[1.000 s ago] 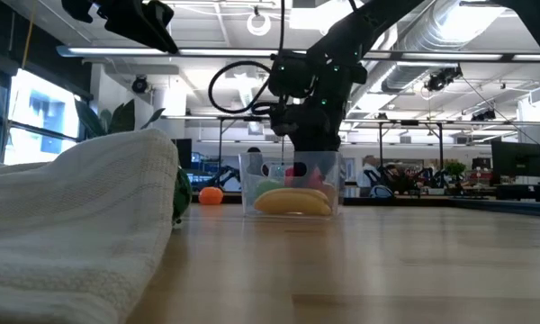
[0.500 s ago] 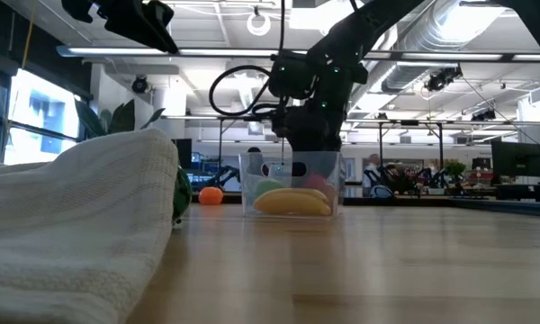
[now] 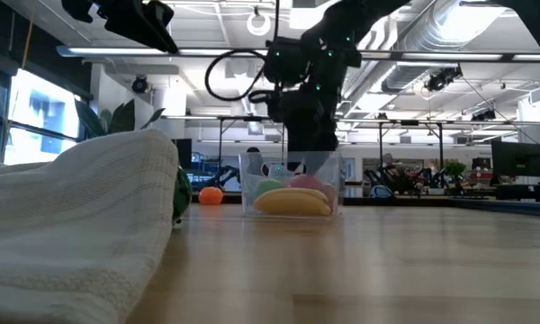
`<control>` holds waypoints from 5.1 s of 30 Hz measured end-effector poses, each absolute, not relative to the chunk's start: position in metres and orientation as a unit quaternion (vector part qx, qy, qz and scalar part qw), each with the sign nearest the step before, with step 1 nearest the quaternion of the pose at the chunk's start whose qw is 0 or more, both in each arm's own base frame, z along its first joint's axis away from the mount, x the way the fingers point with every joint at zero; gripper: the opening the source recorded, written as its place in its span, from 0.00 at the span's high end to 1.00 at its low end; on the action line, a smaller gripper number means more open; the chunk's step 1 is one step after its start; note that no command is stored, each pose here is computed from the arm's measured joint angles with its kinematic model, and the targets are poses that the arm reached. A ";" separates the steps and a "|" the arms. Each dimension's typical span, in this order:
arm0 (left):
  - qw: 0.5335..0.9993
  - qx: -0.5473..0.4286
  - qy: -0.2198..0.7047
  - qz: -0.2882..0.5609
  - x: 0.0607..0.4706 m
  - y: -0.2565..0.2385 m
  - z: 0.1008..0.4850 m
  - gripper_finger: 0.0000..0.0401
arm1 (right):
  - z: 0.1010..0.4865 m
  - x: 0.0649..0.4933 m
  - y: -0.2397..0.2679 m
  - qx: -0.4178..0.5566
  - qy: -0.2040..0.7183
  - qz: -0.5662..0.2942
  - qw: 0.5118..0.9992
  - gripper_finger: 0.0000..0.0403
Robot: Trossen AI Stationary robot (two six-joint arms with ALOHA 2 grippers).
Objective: Pick and placing Produce into tupperware
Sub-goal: Put the red apple into the transparent bin, then put the orange pumpkin into the transparent bin
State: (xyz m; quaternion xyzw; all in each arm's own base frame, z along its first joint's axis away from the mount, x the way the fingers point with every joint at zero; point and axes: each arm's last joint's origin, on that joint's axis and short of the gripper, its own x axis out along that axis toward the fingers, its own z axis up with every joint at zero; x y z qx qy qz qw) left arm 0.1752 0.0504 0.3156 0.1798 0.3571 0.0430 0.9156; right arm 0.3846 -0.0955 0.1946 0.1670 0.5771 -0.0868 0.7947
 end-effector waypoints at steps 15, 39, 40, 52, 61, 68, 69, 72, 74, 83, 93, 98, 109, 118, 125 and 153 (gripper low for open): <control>0.916 0.180 0.357 0.043 0.175 0.050 0.316 0.71 | 0.279 0.356 -0.085 0.164 0.668 -0.106 0.718 0.03; 0.916 0.180 0.357 0.043 0.175 0.050 0.316 0.71 | 0.333 0.158 -0.006 0.113 0.416 -0.160 0.888 0.10; 0.916 0.180 0.357 0.043 0.175 0.050 0.316 0.71 | 0.332 0.153 -0.006 0.109 0.405 -0.157 0.894 0.12; 0.916 0.180 0.357 0.043 0.175 0.050 0.316 0.71 | 0.335 0.127 -0.007 0.029 0.369 -0.141 0.918 0.41; 0.916 0.180 0.357 0.043 0.175 0.050 0.316 0.71 | 0.335 0.117 -0.008 0.011 0.378 -0.143 0.915 0.57; 0.916 0.180 0.357 0.043 0.175 0.050 0.316 0.71 | 0.335 0.116 -0.008 0.011 0.379 -0.143 0.914 0.61; 0.916 0.180 0.357 0.043 0.175 0.050 0.316 0.71 | 0.335 0.115 -0.008 0.011 0.379 -0.143 0.914 0.61; 0.916 0.180 0.357 0.043 0.175 0.050 0.316 0.71 | 0.335 0.115 -0.008 0.011 0.378 -0.143 0.914 0.61; 0.916 0.180 0.357 0.043 0.175 0.050 0.316 0.71 | 0.335 0.116 -0.008 0.011 0.378 -0.143 0.914 0.61; 0.916 0.180 0.357 0.043 0.175 0.050 0.316 0.71 | 0.335 0.116 -0.008 0.011 0.379 -0.143 0.914 0.61; 0.918 0.182 0.349 0.045 0.176 0.051 0.317 0.71 | 0.335 0.116 -0.008 0.011 0.378 -0.142 0.915 0.61; 0.927 0.188 0.321 0.054 0.180 0.052 0.322 0.71 | 0.335 0.116 -0.008 0.011 0.378 -0.142 0.915 0.61; 0.932 0.194 0.300 0.064 0.182 0.053 0.325 0.71 | 0.335 0.116 -0.008 0.011 0.378 -0.142 0.915 0.61; 0.912 0.205 0.270 0.229 0.192 0.075 0.344 0.71 | 0.335 0.116 -0.008 0.012 0.378 -0.142 0.915 0.61; 0.886 0.135 0.349 0.275 0.200 0.137 0.377 0.71 | 0.335 0.116 -0.008 0.012 0.378 -0.142 0.915 0.61; 0.751 -0.059 0.625 0.205 0.277 0.305 0.253 0.44 | 0.335 0.116 -0.008 0.012 0.379 -0.142 0.914 0.61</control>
